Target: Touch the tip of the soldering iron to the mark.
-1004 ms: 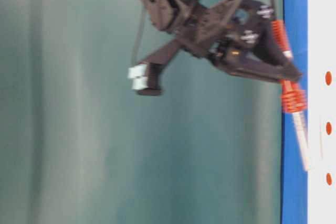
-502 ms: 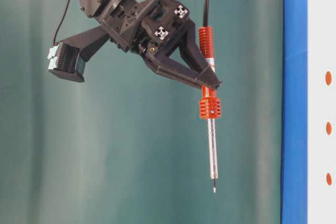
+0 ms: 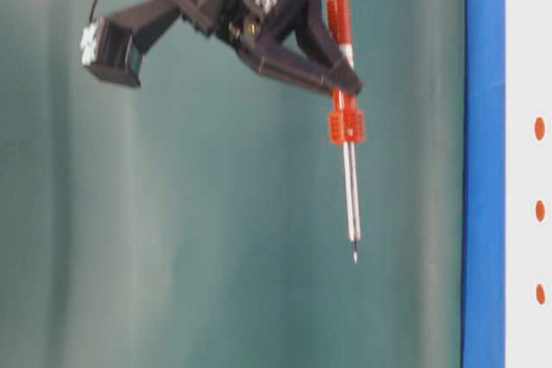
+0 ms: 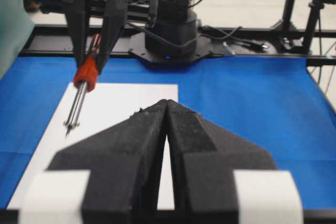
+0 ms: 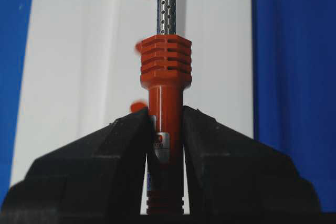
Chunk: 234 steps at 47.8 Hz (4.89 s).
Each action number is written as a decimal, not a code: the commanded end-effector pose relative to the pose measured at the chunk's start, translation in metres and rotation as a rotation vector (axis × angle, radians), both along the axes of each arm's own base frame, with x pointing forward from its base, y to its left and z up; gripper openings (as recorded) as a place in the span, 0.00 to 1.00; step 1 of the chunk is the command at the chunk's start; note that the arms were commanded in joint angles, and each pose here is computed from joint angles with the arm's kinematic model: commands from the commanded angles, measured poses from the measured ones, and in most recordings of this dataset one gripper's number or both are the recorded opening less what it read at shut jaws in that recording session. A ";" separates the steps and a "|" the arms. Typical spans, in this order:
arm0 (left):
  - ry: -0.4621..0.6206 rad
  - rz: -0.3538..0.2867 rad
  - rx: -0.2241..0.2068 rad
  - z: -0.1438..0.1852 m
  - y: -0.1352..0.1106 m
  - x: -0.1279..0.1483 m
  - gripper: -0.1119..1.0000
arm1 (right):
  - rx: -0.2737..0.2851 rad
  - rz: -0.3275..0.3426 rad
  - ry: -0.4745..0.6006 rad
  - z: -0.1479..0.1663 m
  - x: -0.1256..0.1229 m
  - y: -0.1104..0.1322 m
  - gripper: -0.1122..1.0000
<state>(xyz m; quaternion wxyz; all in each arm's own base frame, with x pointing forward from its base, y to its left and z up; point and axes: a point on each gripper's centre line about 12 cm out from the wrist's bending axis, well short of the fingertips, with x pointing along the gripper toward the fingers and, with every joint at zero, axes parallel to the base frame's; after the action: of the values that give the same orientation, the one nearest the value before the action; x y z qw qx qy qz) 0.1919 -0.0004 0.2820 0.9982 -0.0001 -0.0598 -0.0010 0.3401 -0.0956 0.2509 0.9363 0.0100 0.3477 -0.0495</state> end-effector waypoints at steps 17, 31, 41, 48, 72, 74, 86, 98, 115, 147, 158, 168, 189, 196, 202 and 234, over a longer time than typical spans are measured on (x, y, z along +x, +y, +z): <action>-0.015 -0.002 -0.003 0.004 0.000 0.001 0.10 | -0.011 -0.040 -0.065 0.018 -0.041 0.004 0.16; -0.015 -0.002 -0.003 0.004 0.000 0.001 0.10 | -0.005 -0.040 -0.049 0.014 -0.034 0.001 0.16; -0.015 -0.002 -0.002 0.004 0.000 0.001 0.10 | -0.004 -0.040 -0.046 0.013 -0.034 0.001 0.16; -0.015 -0.002 -0.003 0.004 0.000 0.001 0.10 | -0.002 -0.041 -0.045 0.013 -0.033 0.001 0.16; -0.015 -0.002 -0.003 0.004 0.000 0.001 0.10 | 0.007 -0.041 -0.018 0.003 -0.030 0.000 0.16; -0.015 -0.002 -0.003 0.004 0.000 0.001 0.10 | 0.013 -0.040 -0.002 -0.002 -0.027 -0.001 0.16; -0.017 -0.002 -0.002 0.004 0.000 0.001 0.10 | 0.042 -0.027 0.083 -0.032 -0.016 0.000 0.16; -0.015 -0.002 -0.002 0.004 0.000 0.001 0.10 | 0.054 -0.018 0.142 -0.059 -0.007 0.002 0.16; -0.012 -0.002 0.000 0.004 0.000 0.001 0.10 | 0.048 -0.041 0.156 -0.080 0.003 -0.003 0.16; -0.014 -0.002 0.000 0.004 0.000 0.001 0.10 | 0.058 -0.039 0.195 -0.093 0.004 -0.004 0.16; -0.015 -0.002 0.000 0.004 0.000 0.001 0.10 | 0.066 -0.034 0.204 -0.093 0.004 -0.003 0.16; -0.015 -0.002 0.000 0.004 0.000 0.001 0.10 | 0.068 -0.038 0.207 -0.093 0.003 -0.004 0.16; -0.015 -0.002 0.001 0.004 0.000 0.001 0.10 | 0.067 -0.041 0.205 -0.093 0.003 -0.006 0.16; -0.015 -0.002 0.000 0.004 0.000 0.001 0.10 | 0.069 -0.040 0.209 -0.093 0.003 -0.006 0.16; -0.015 -0.002 0.000 0.004 0.000 0.001 0.10 | 0.072 -0.039 0.212 -0.093 0.002 -0.005 0.16; -0.018 -0.002 0.001 0.005 0.000 0.001 0.10 | 0.007 0.023 0.065 0.006 0.002 -0.006 0.16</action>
<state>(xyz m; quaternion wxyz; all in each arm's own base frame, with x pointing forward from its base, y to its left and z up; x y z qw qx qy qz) 0.1918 -0.0004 0.2816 0.9982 -0.0008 -0.0598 -0.0011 0.3417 -0.0985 0.2175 0.9085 0.0256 0.4158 -0.0341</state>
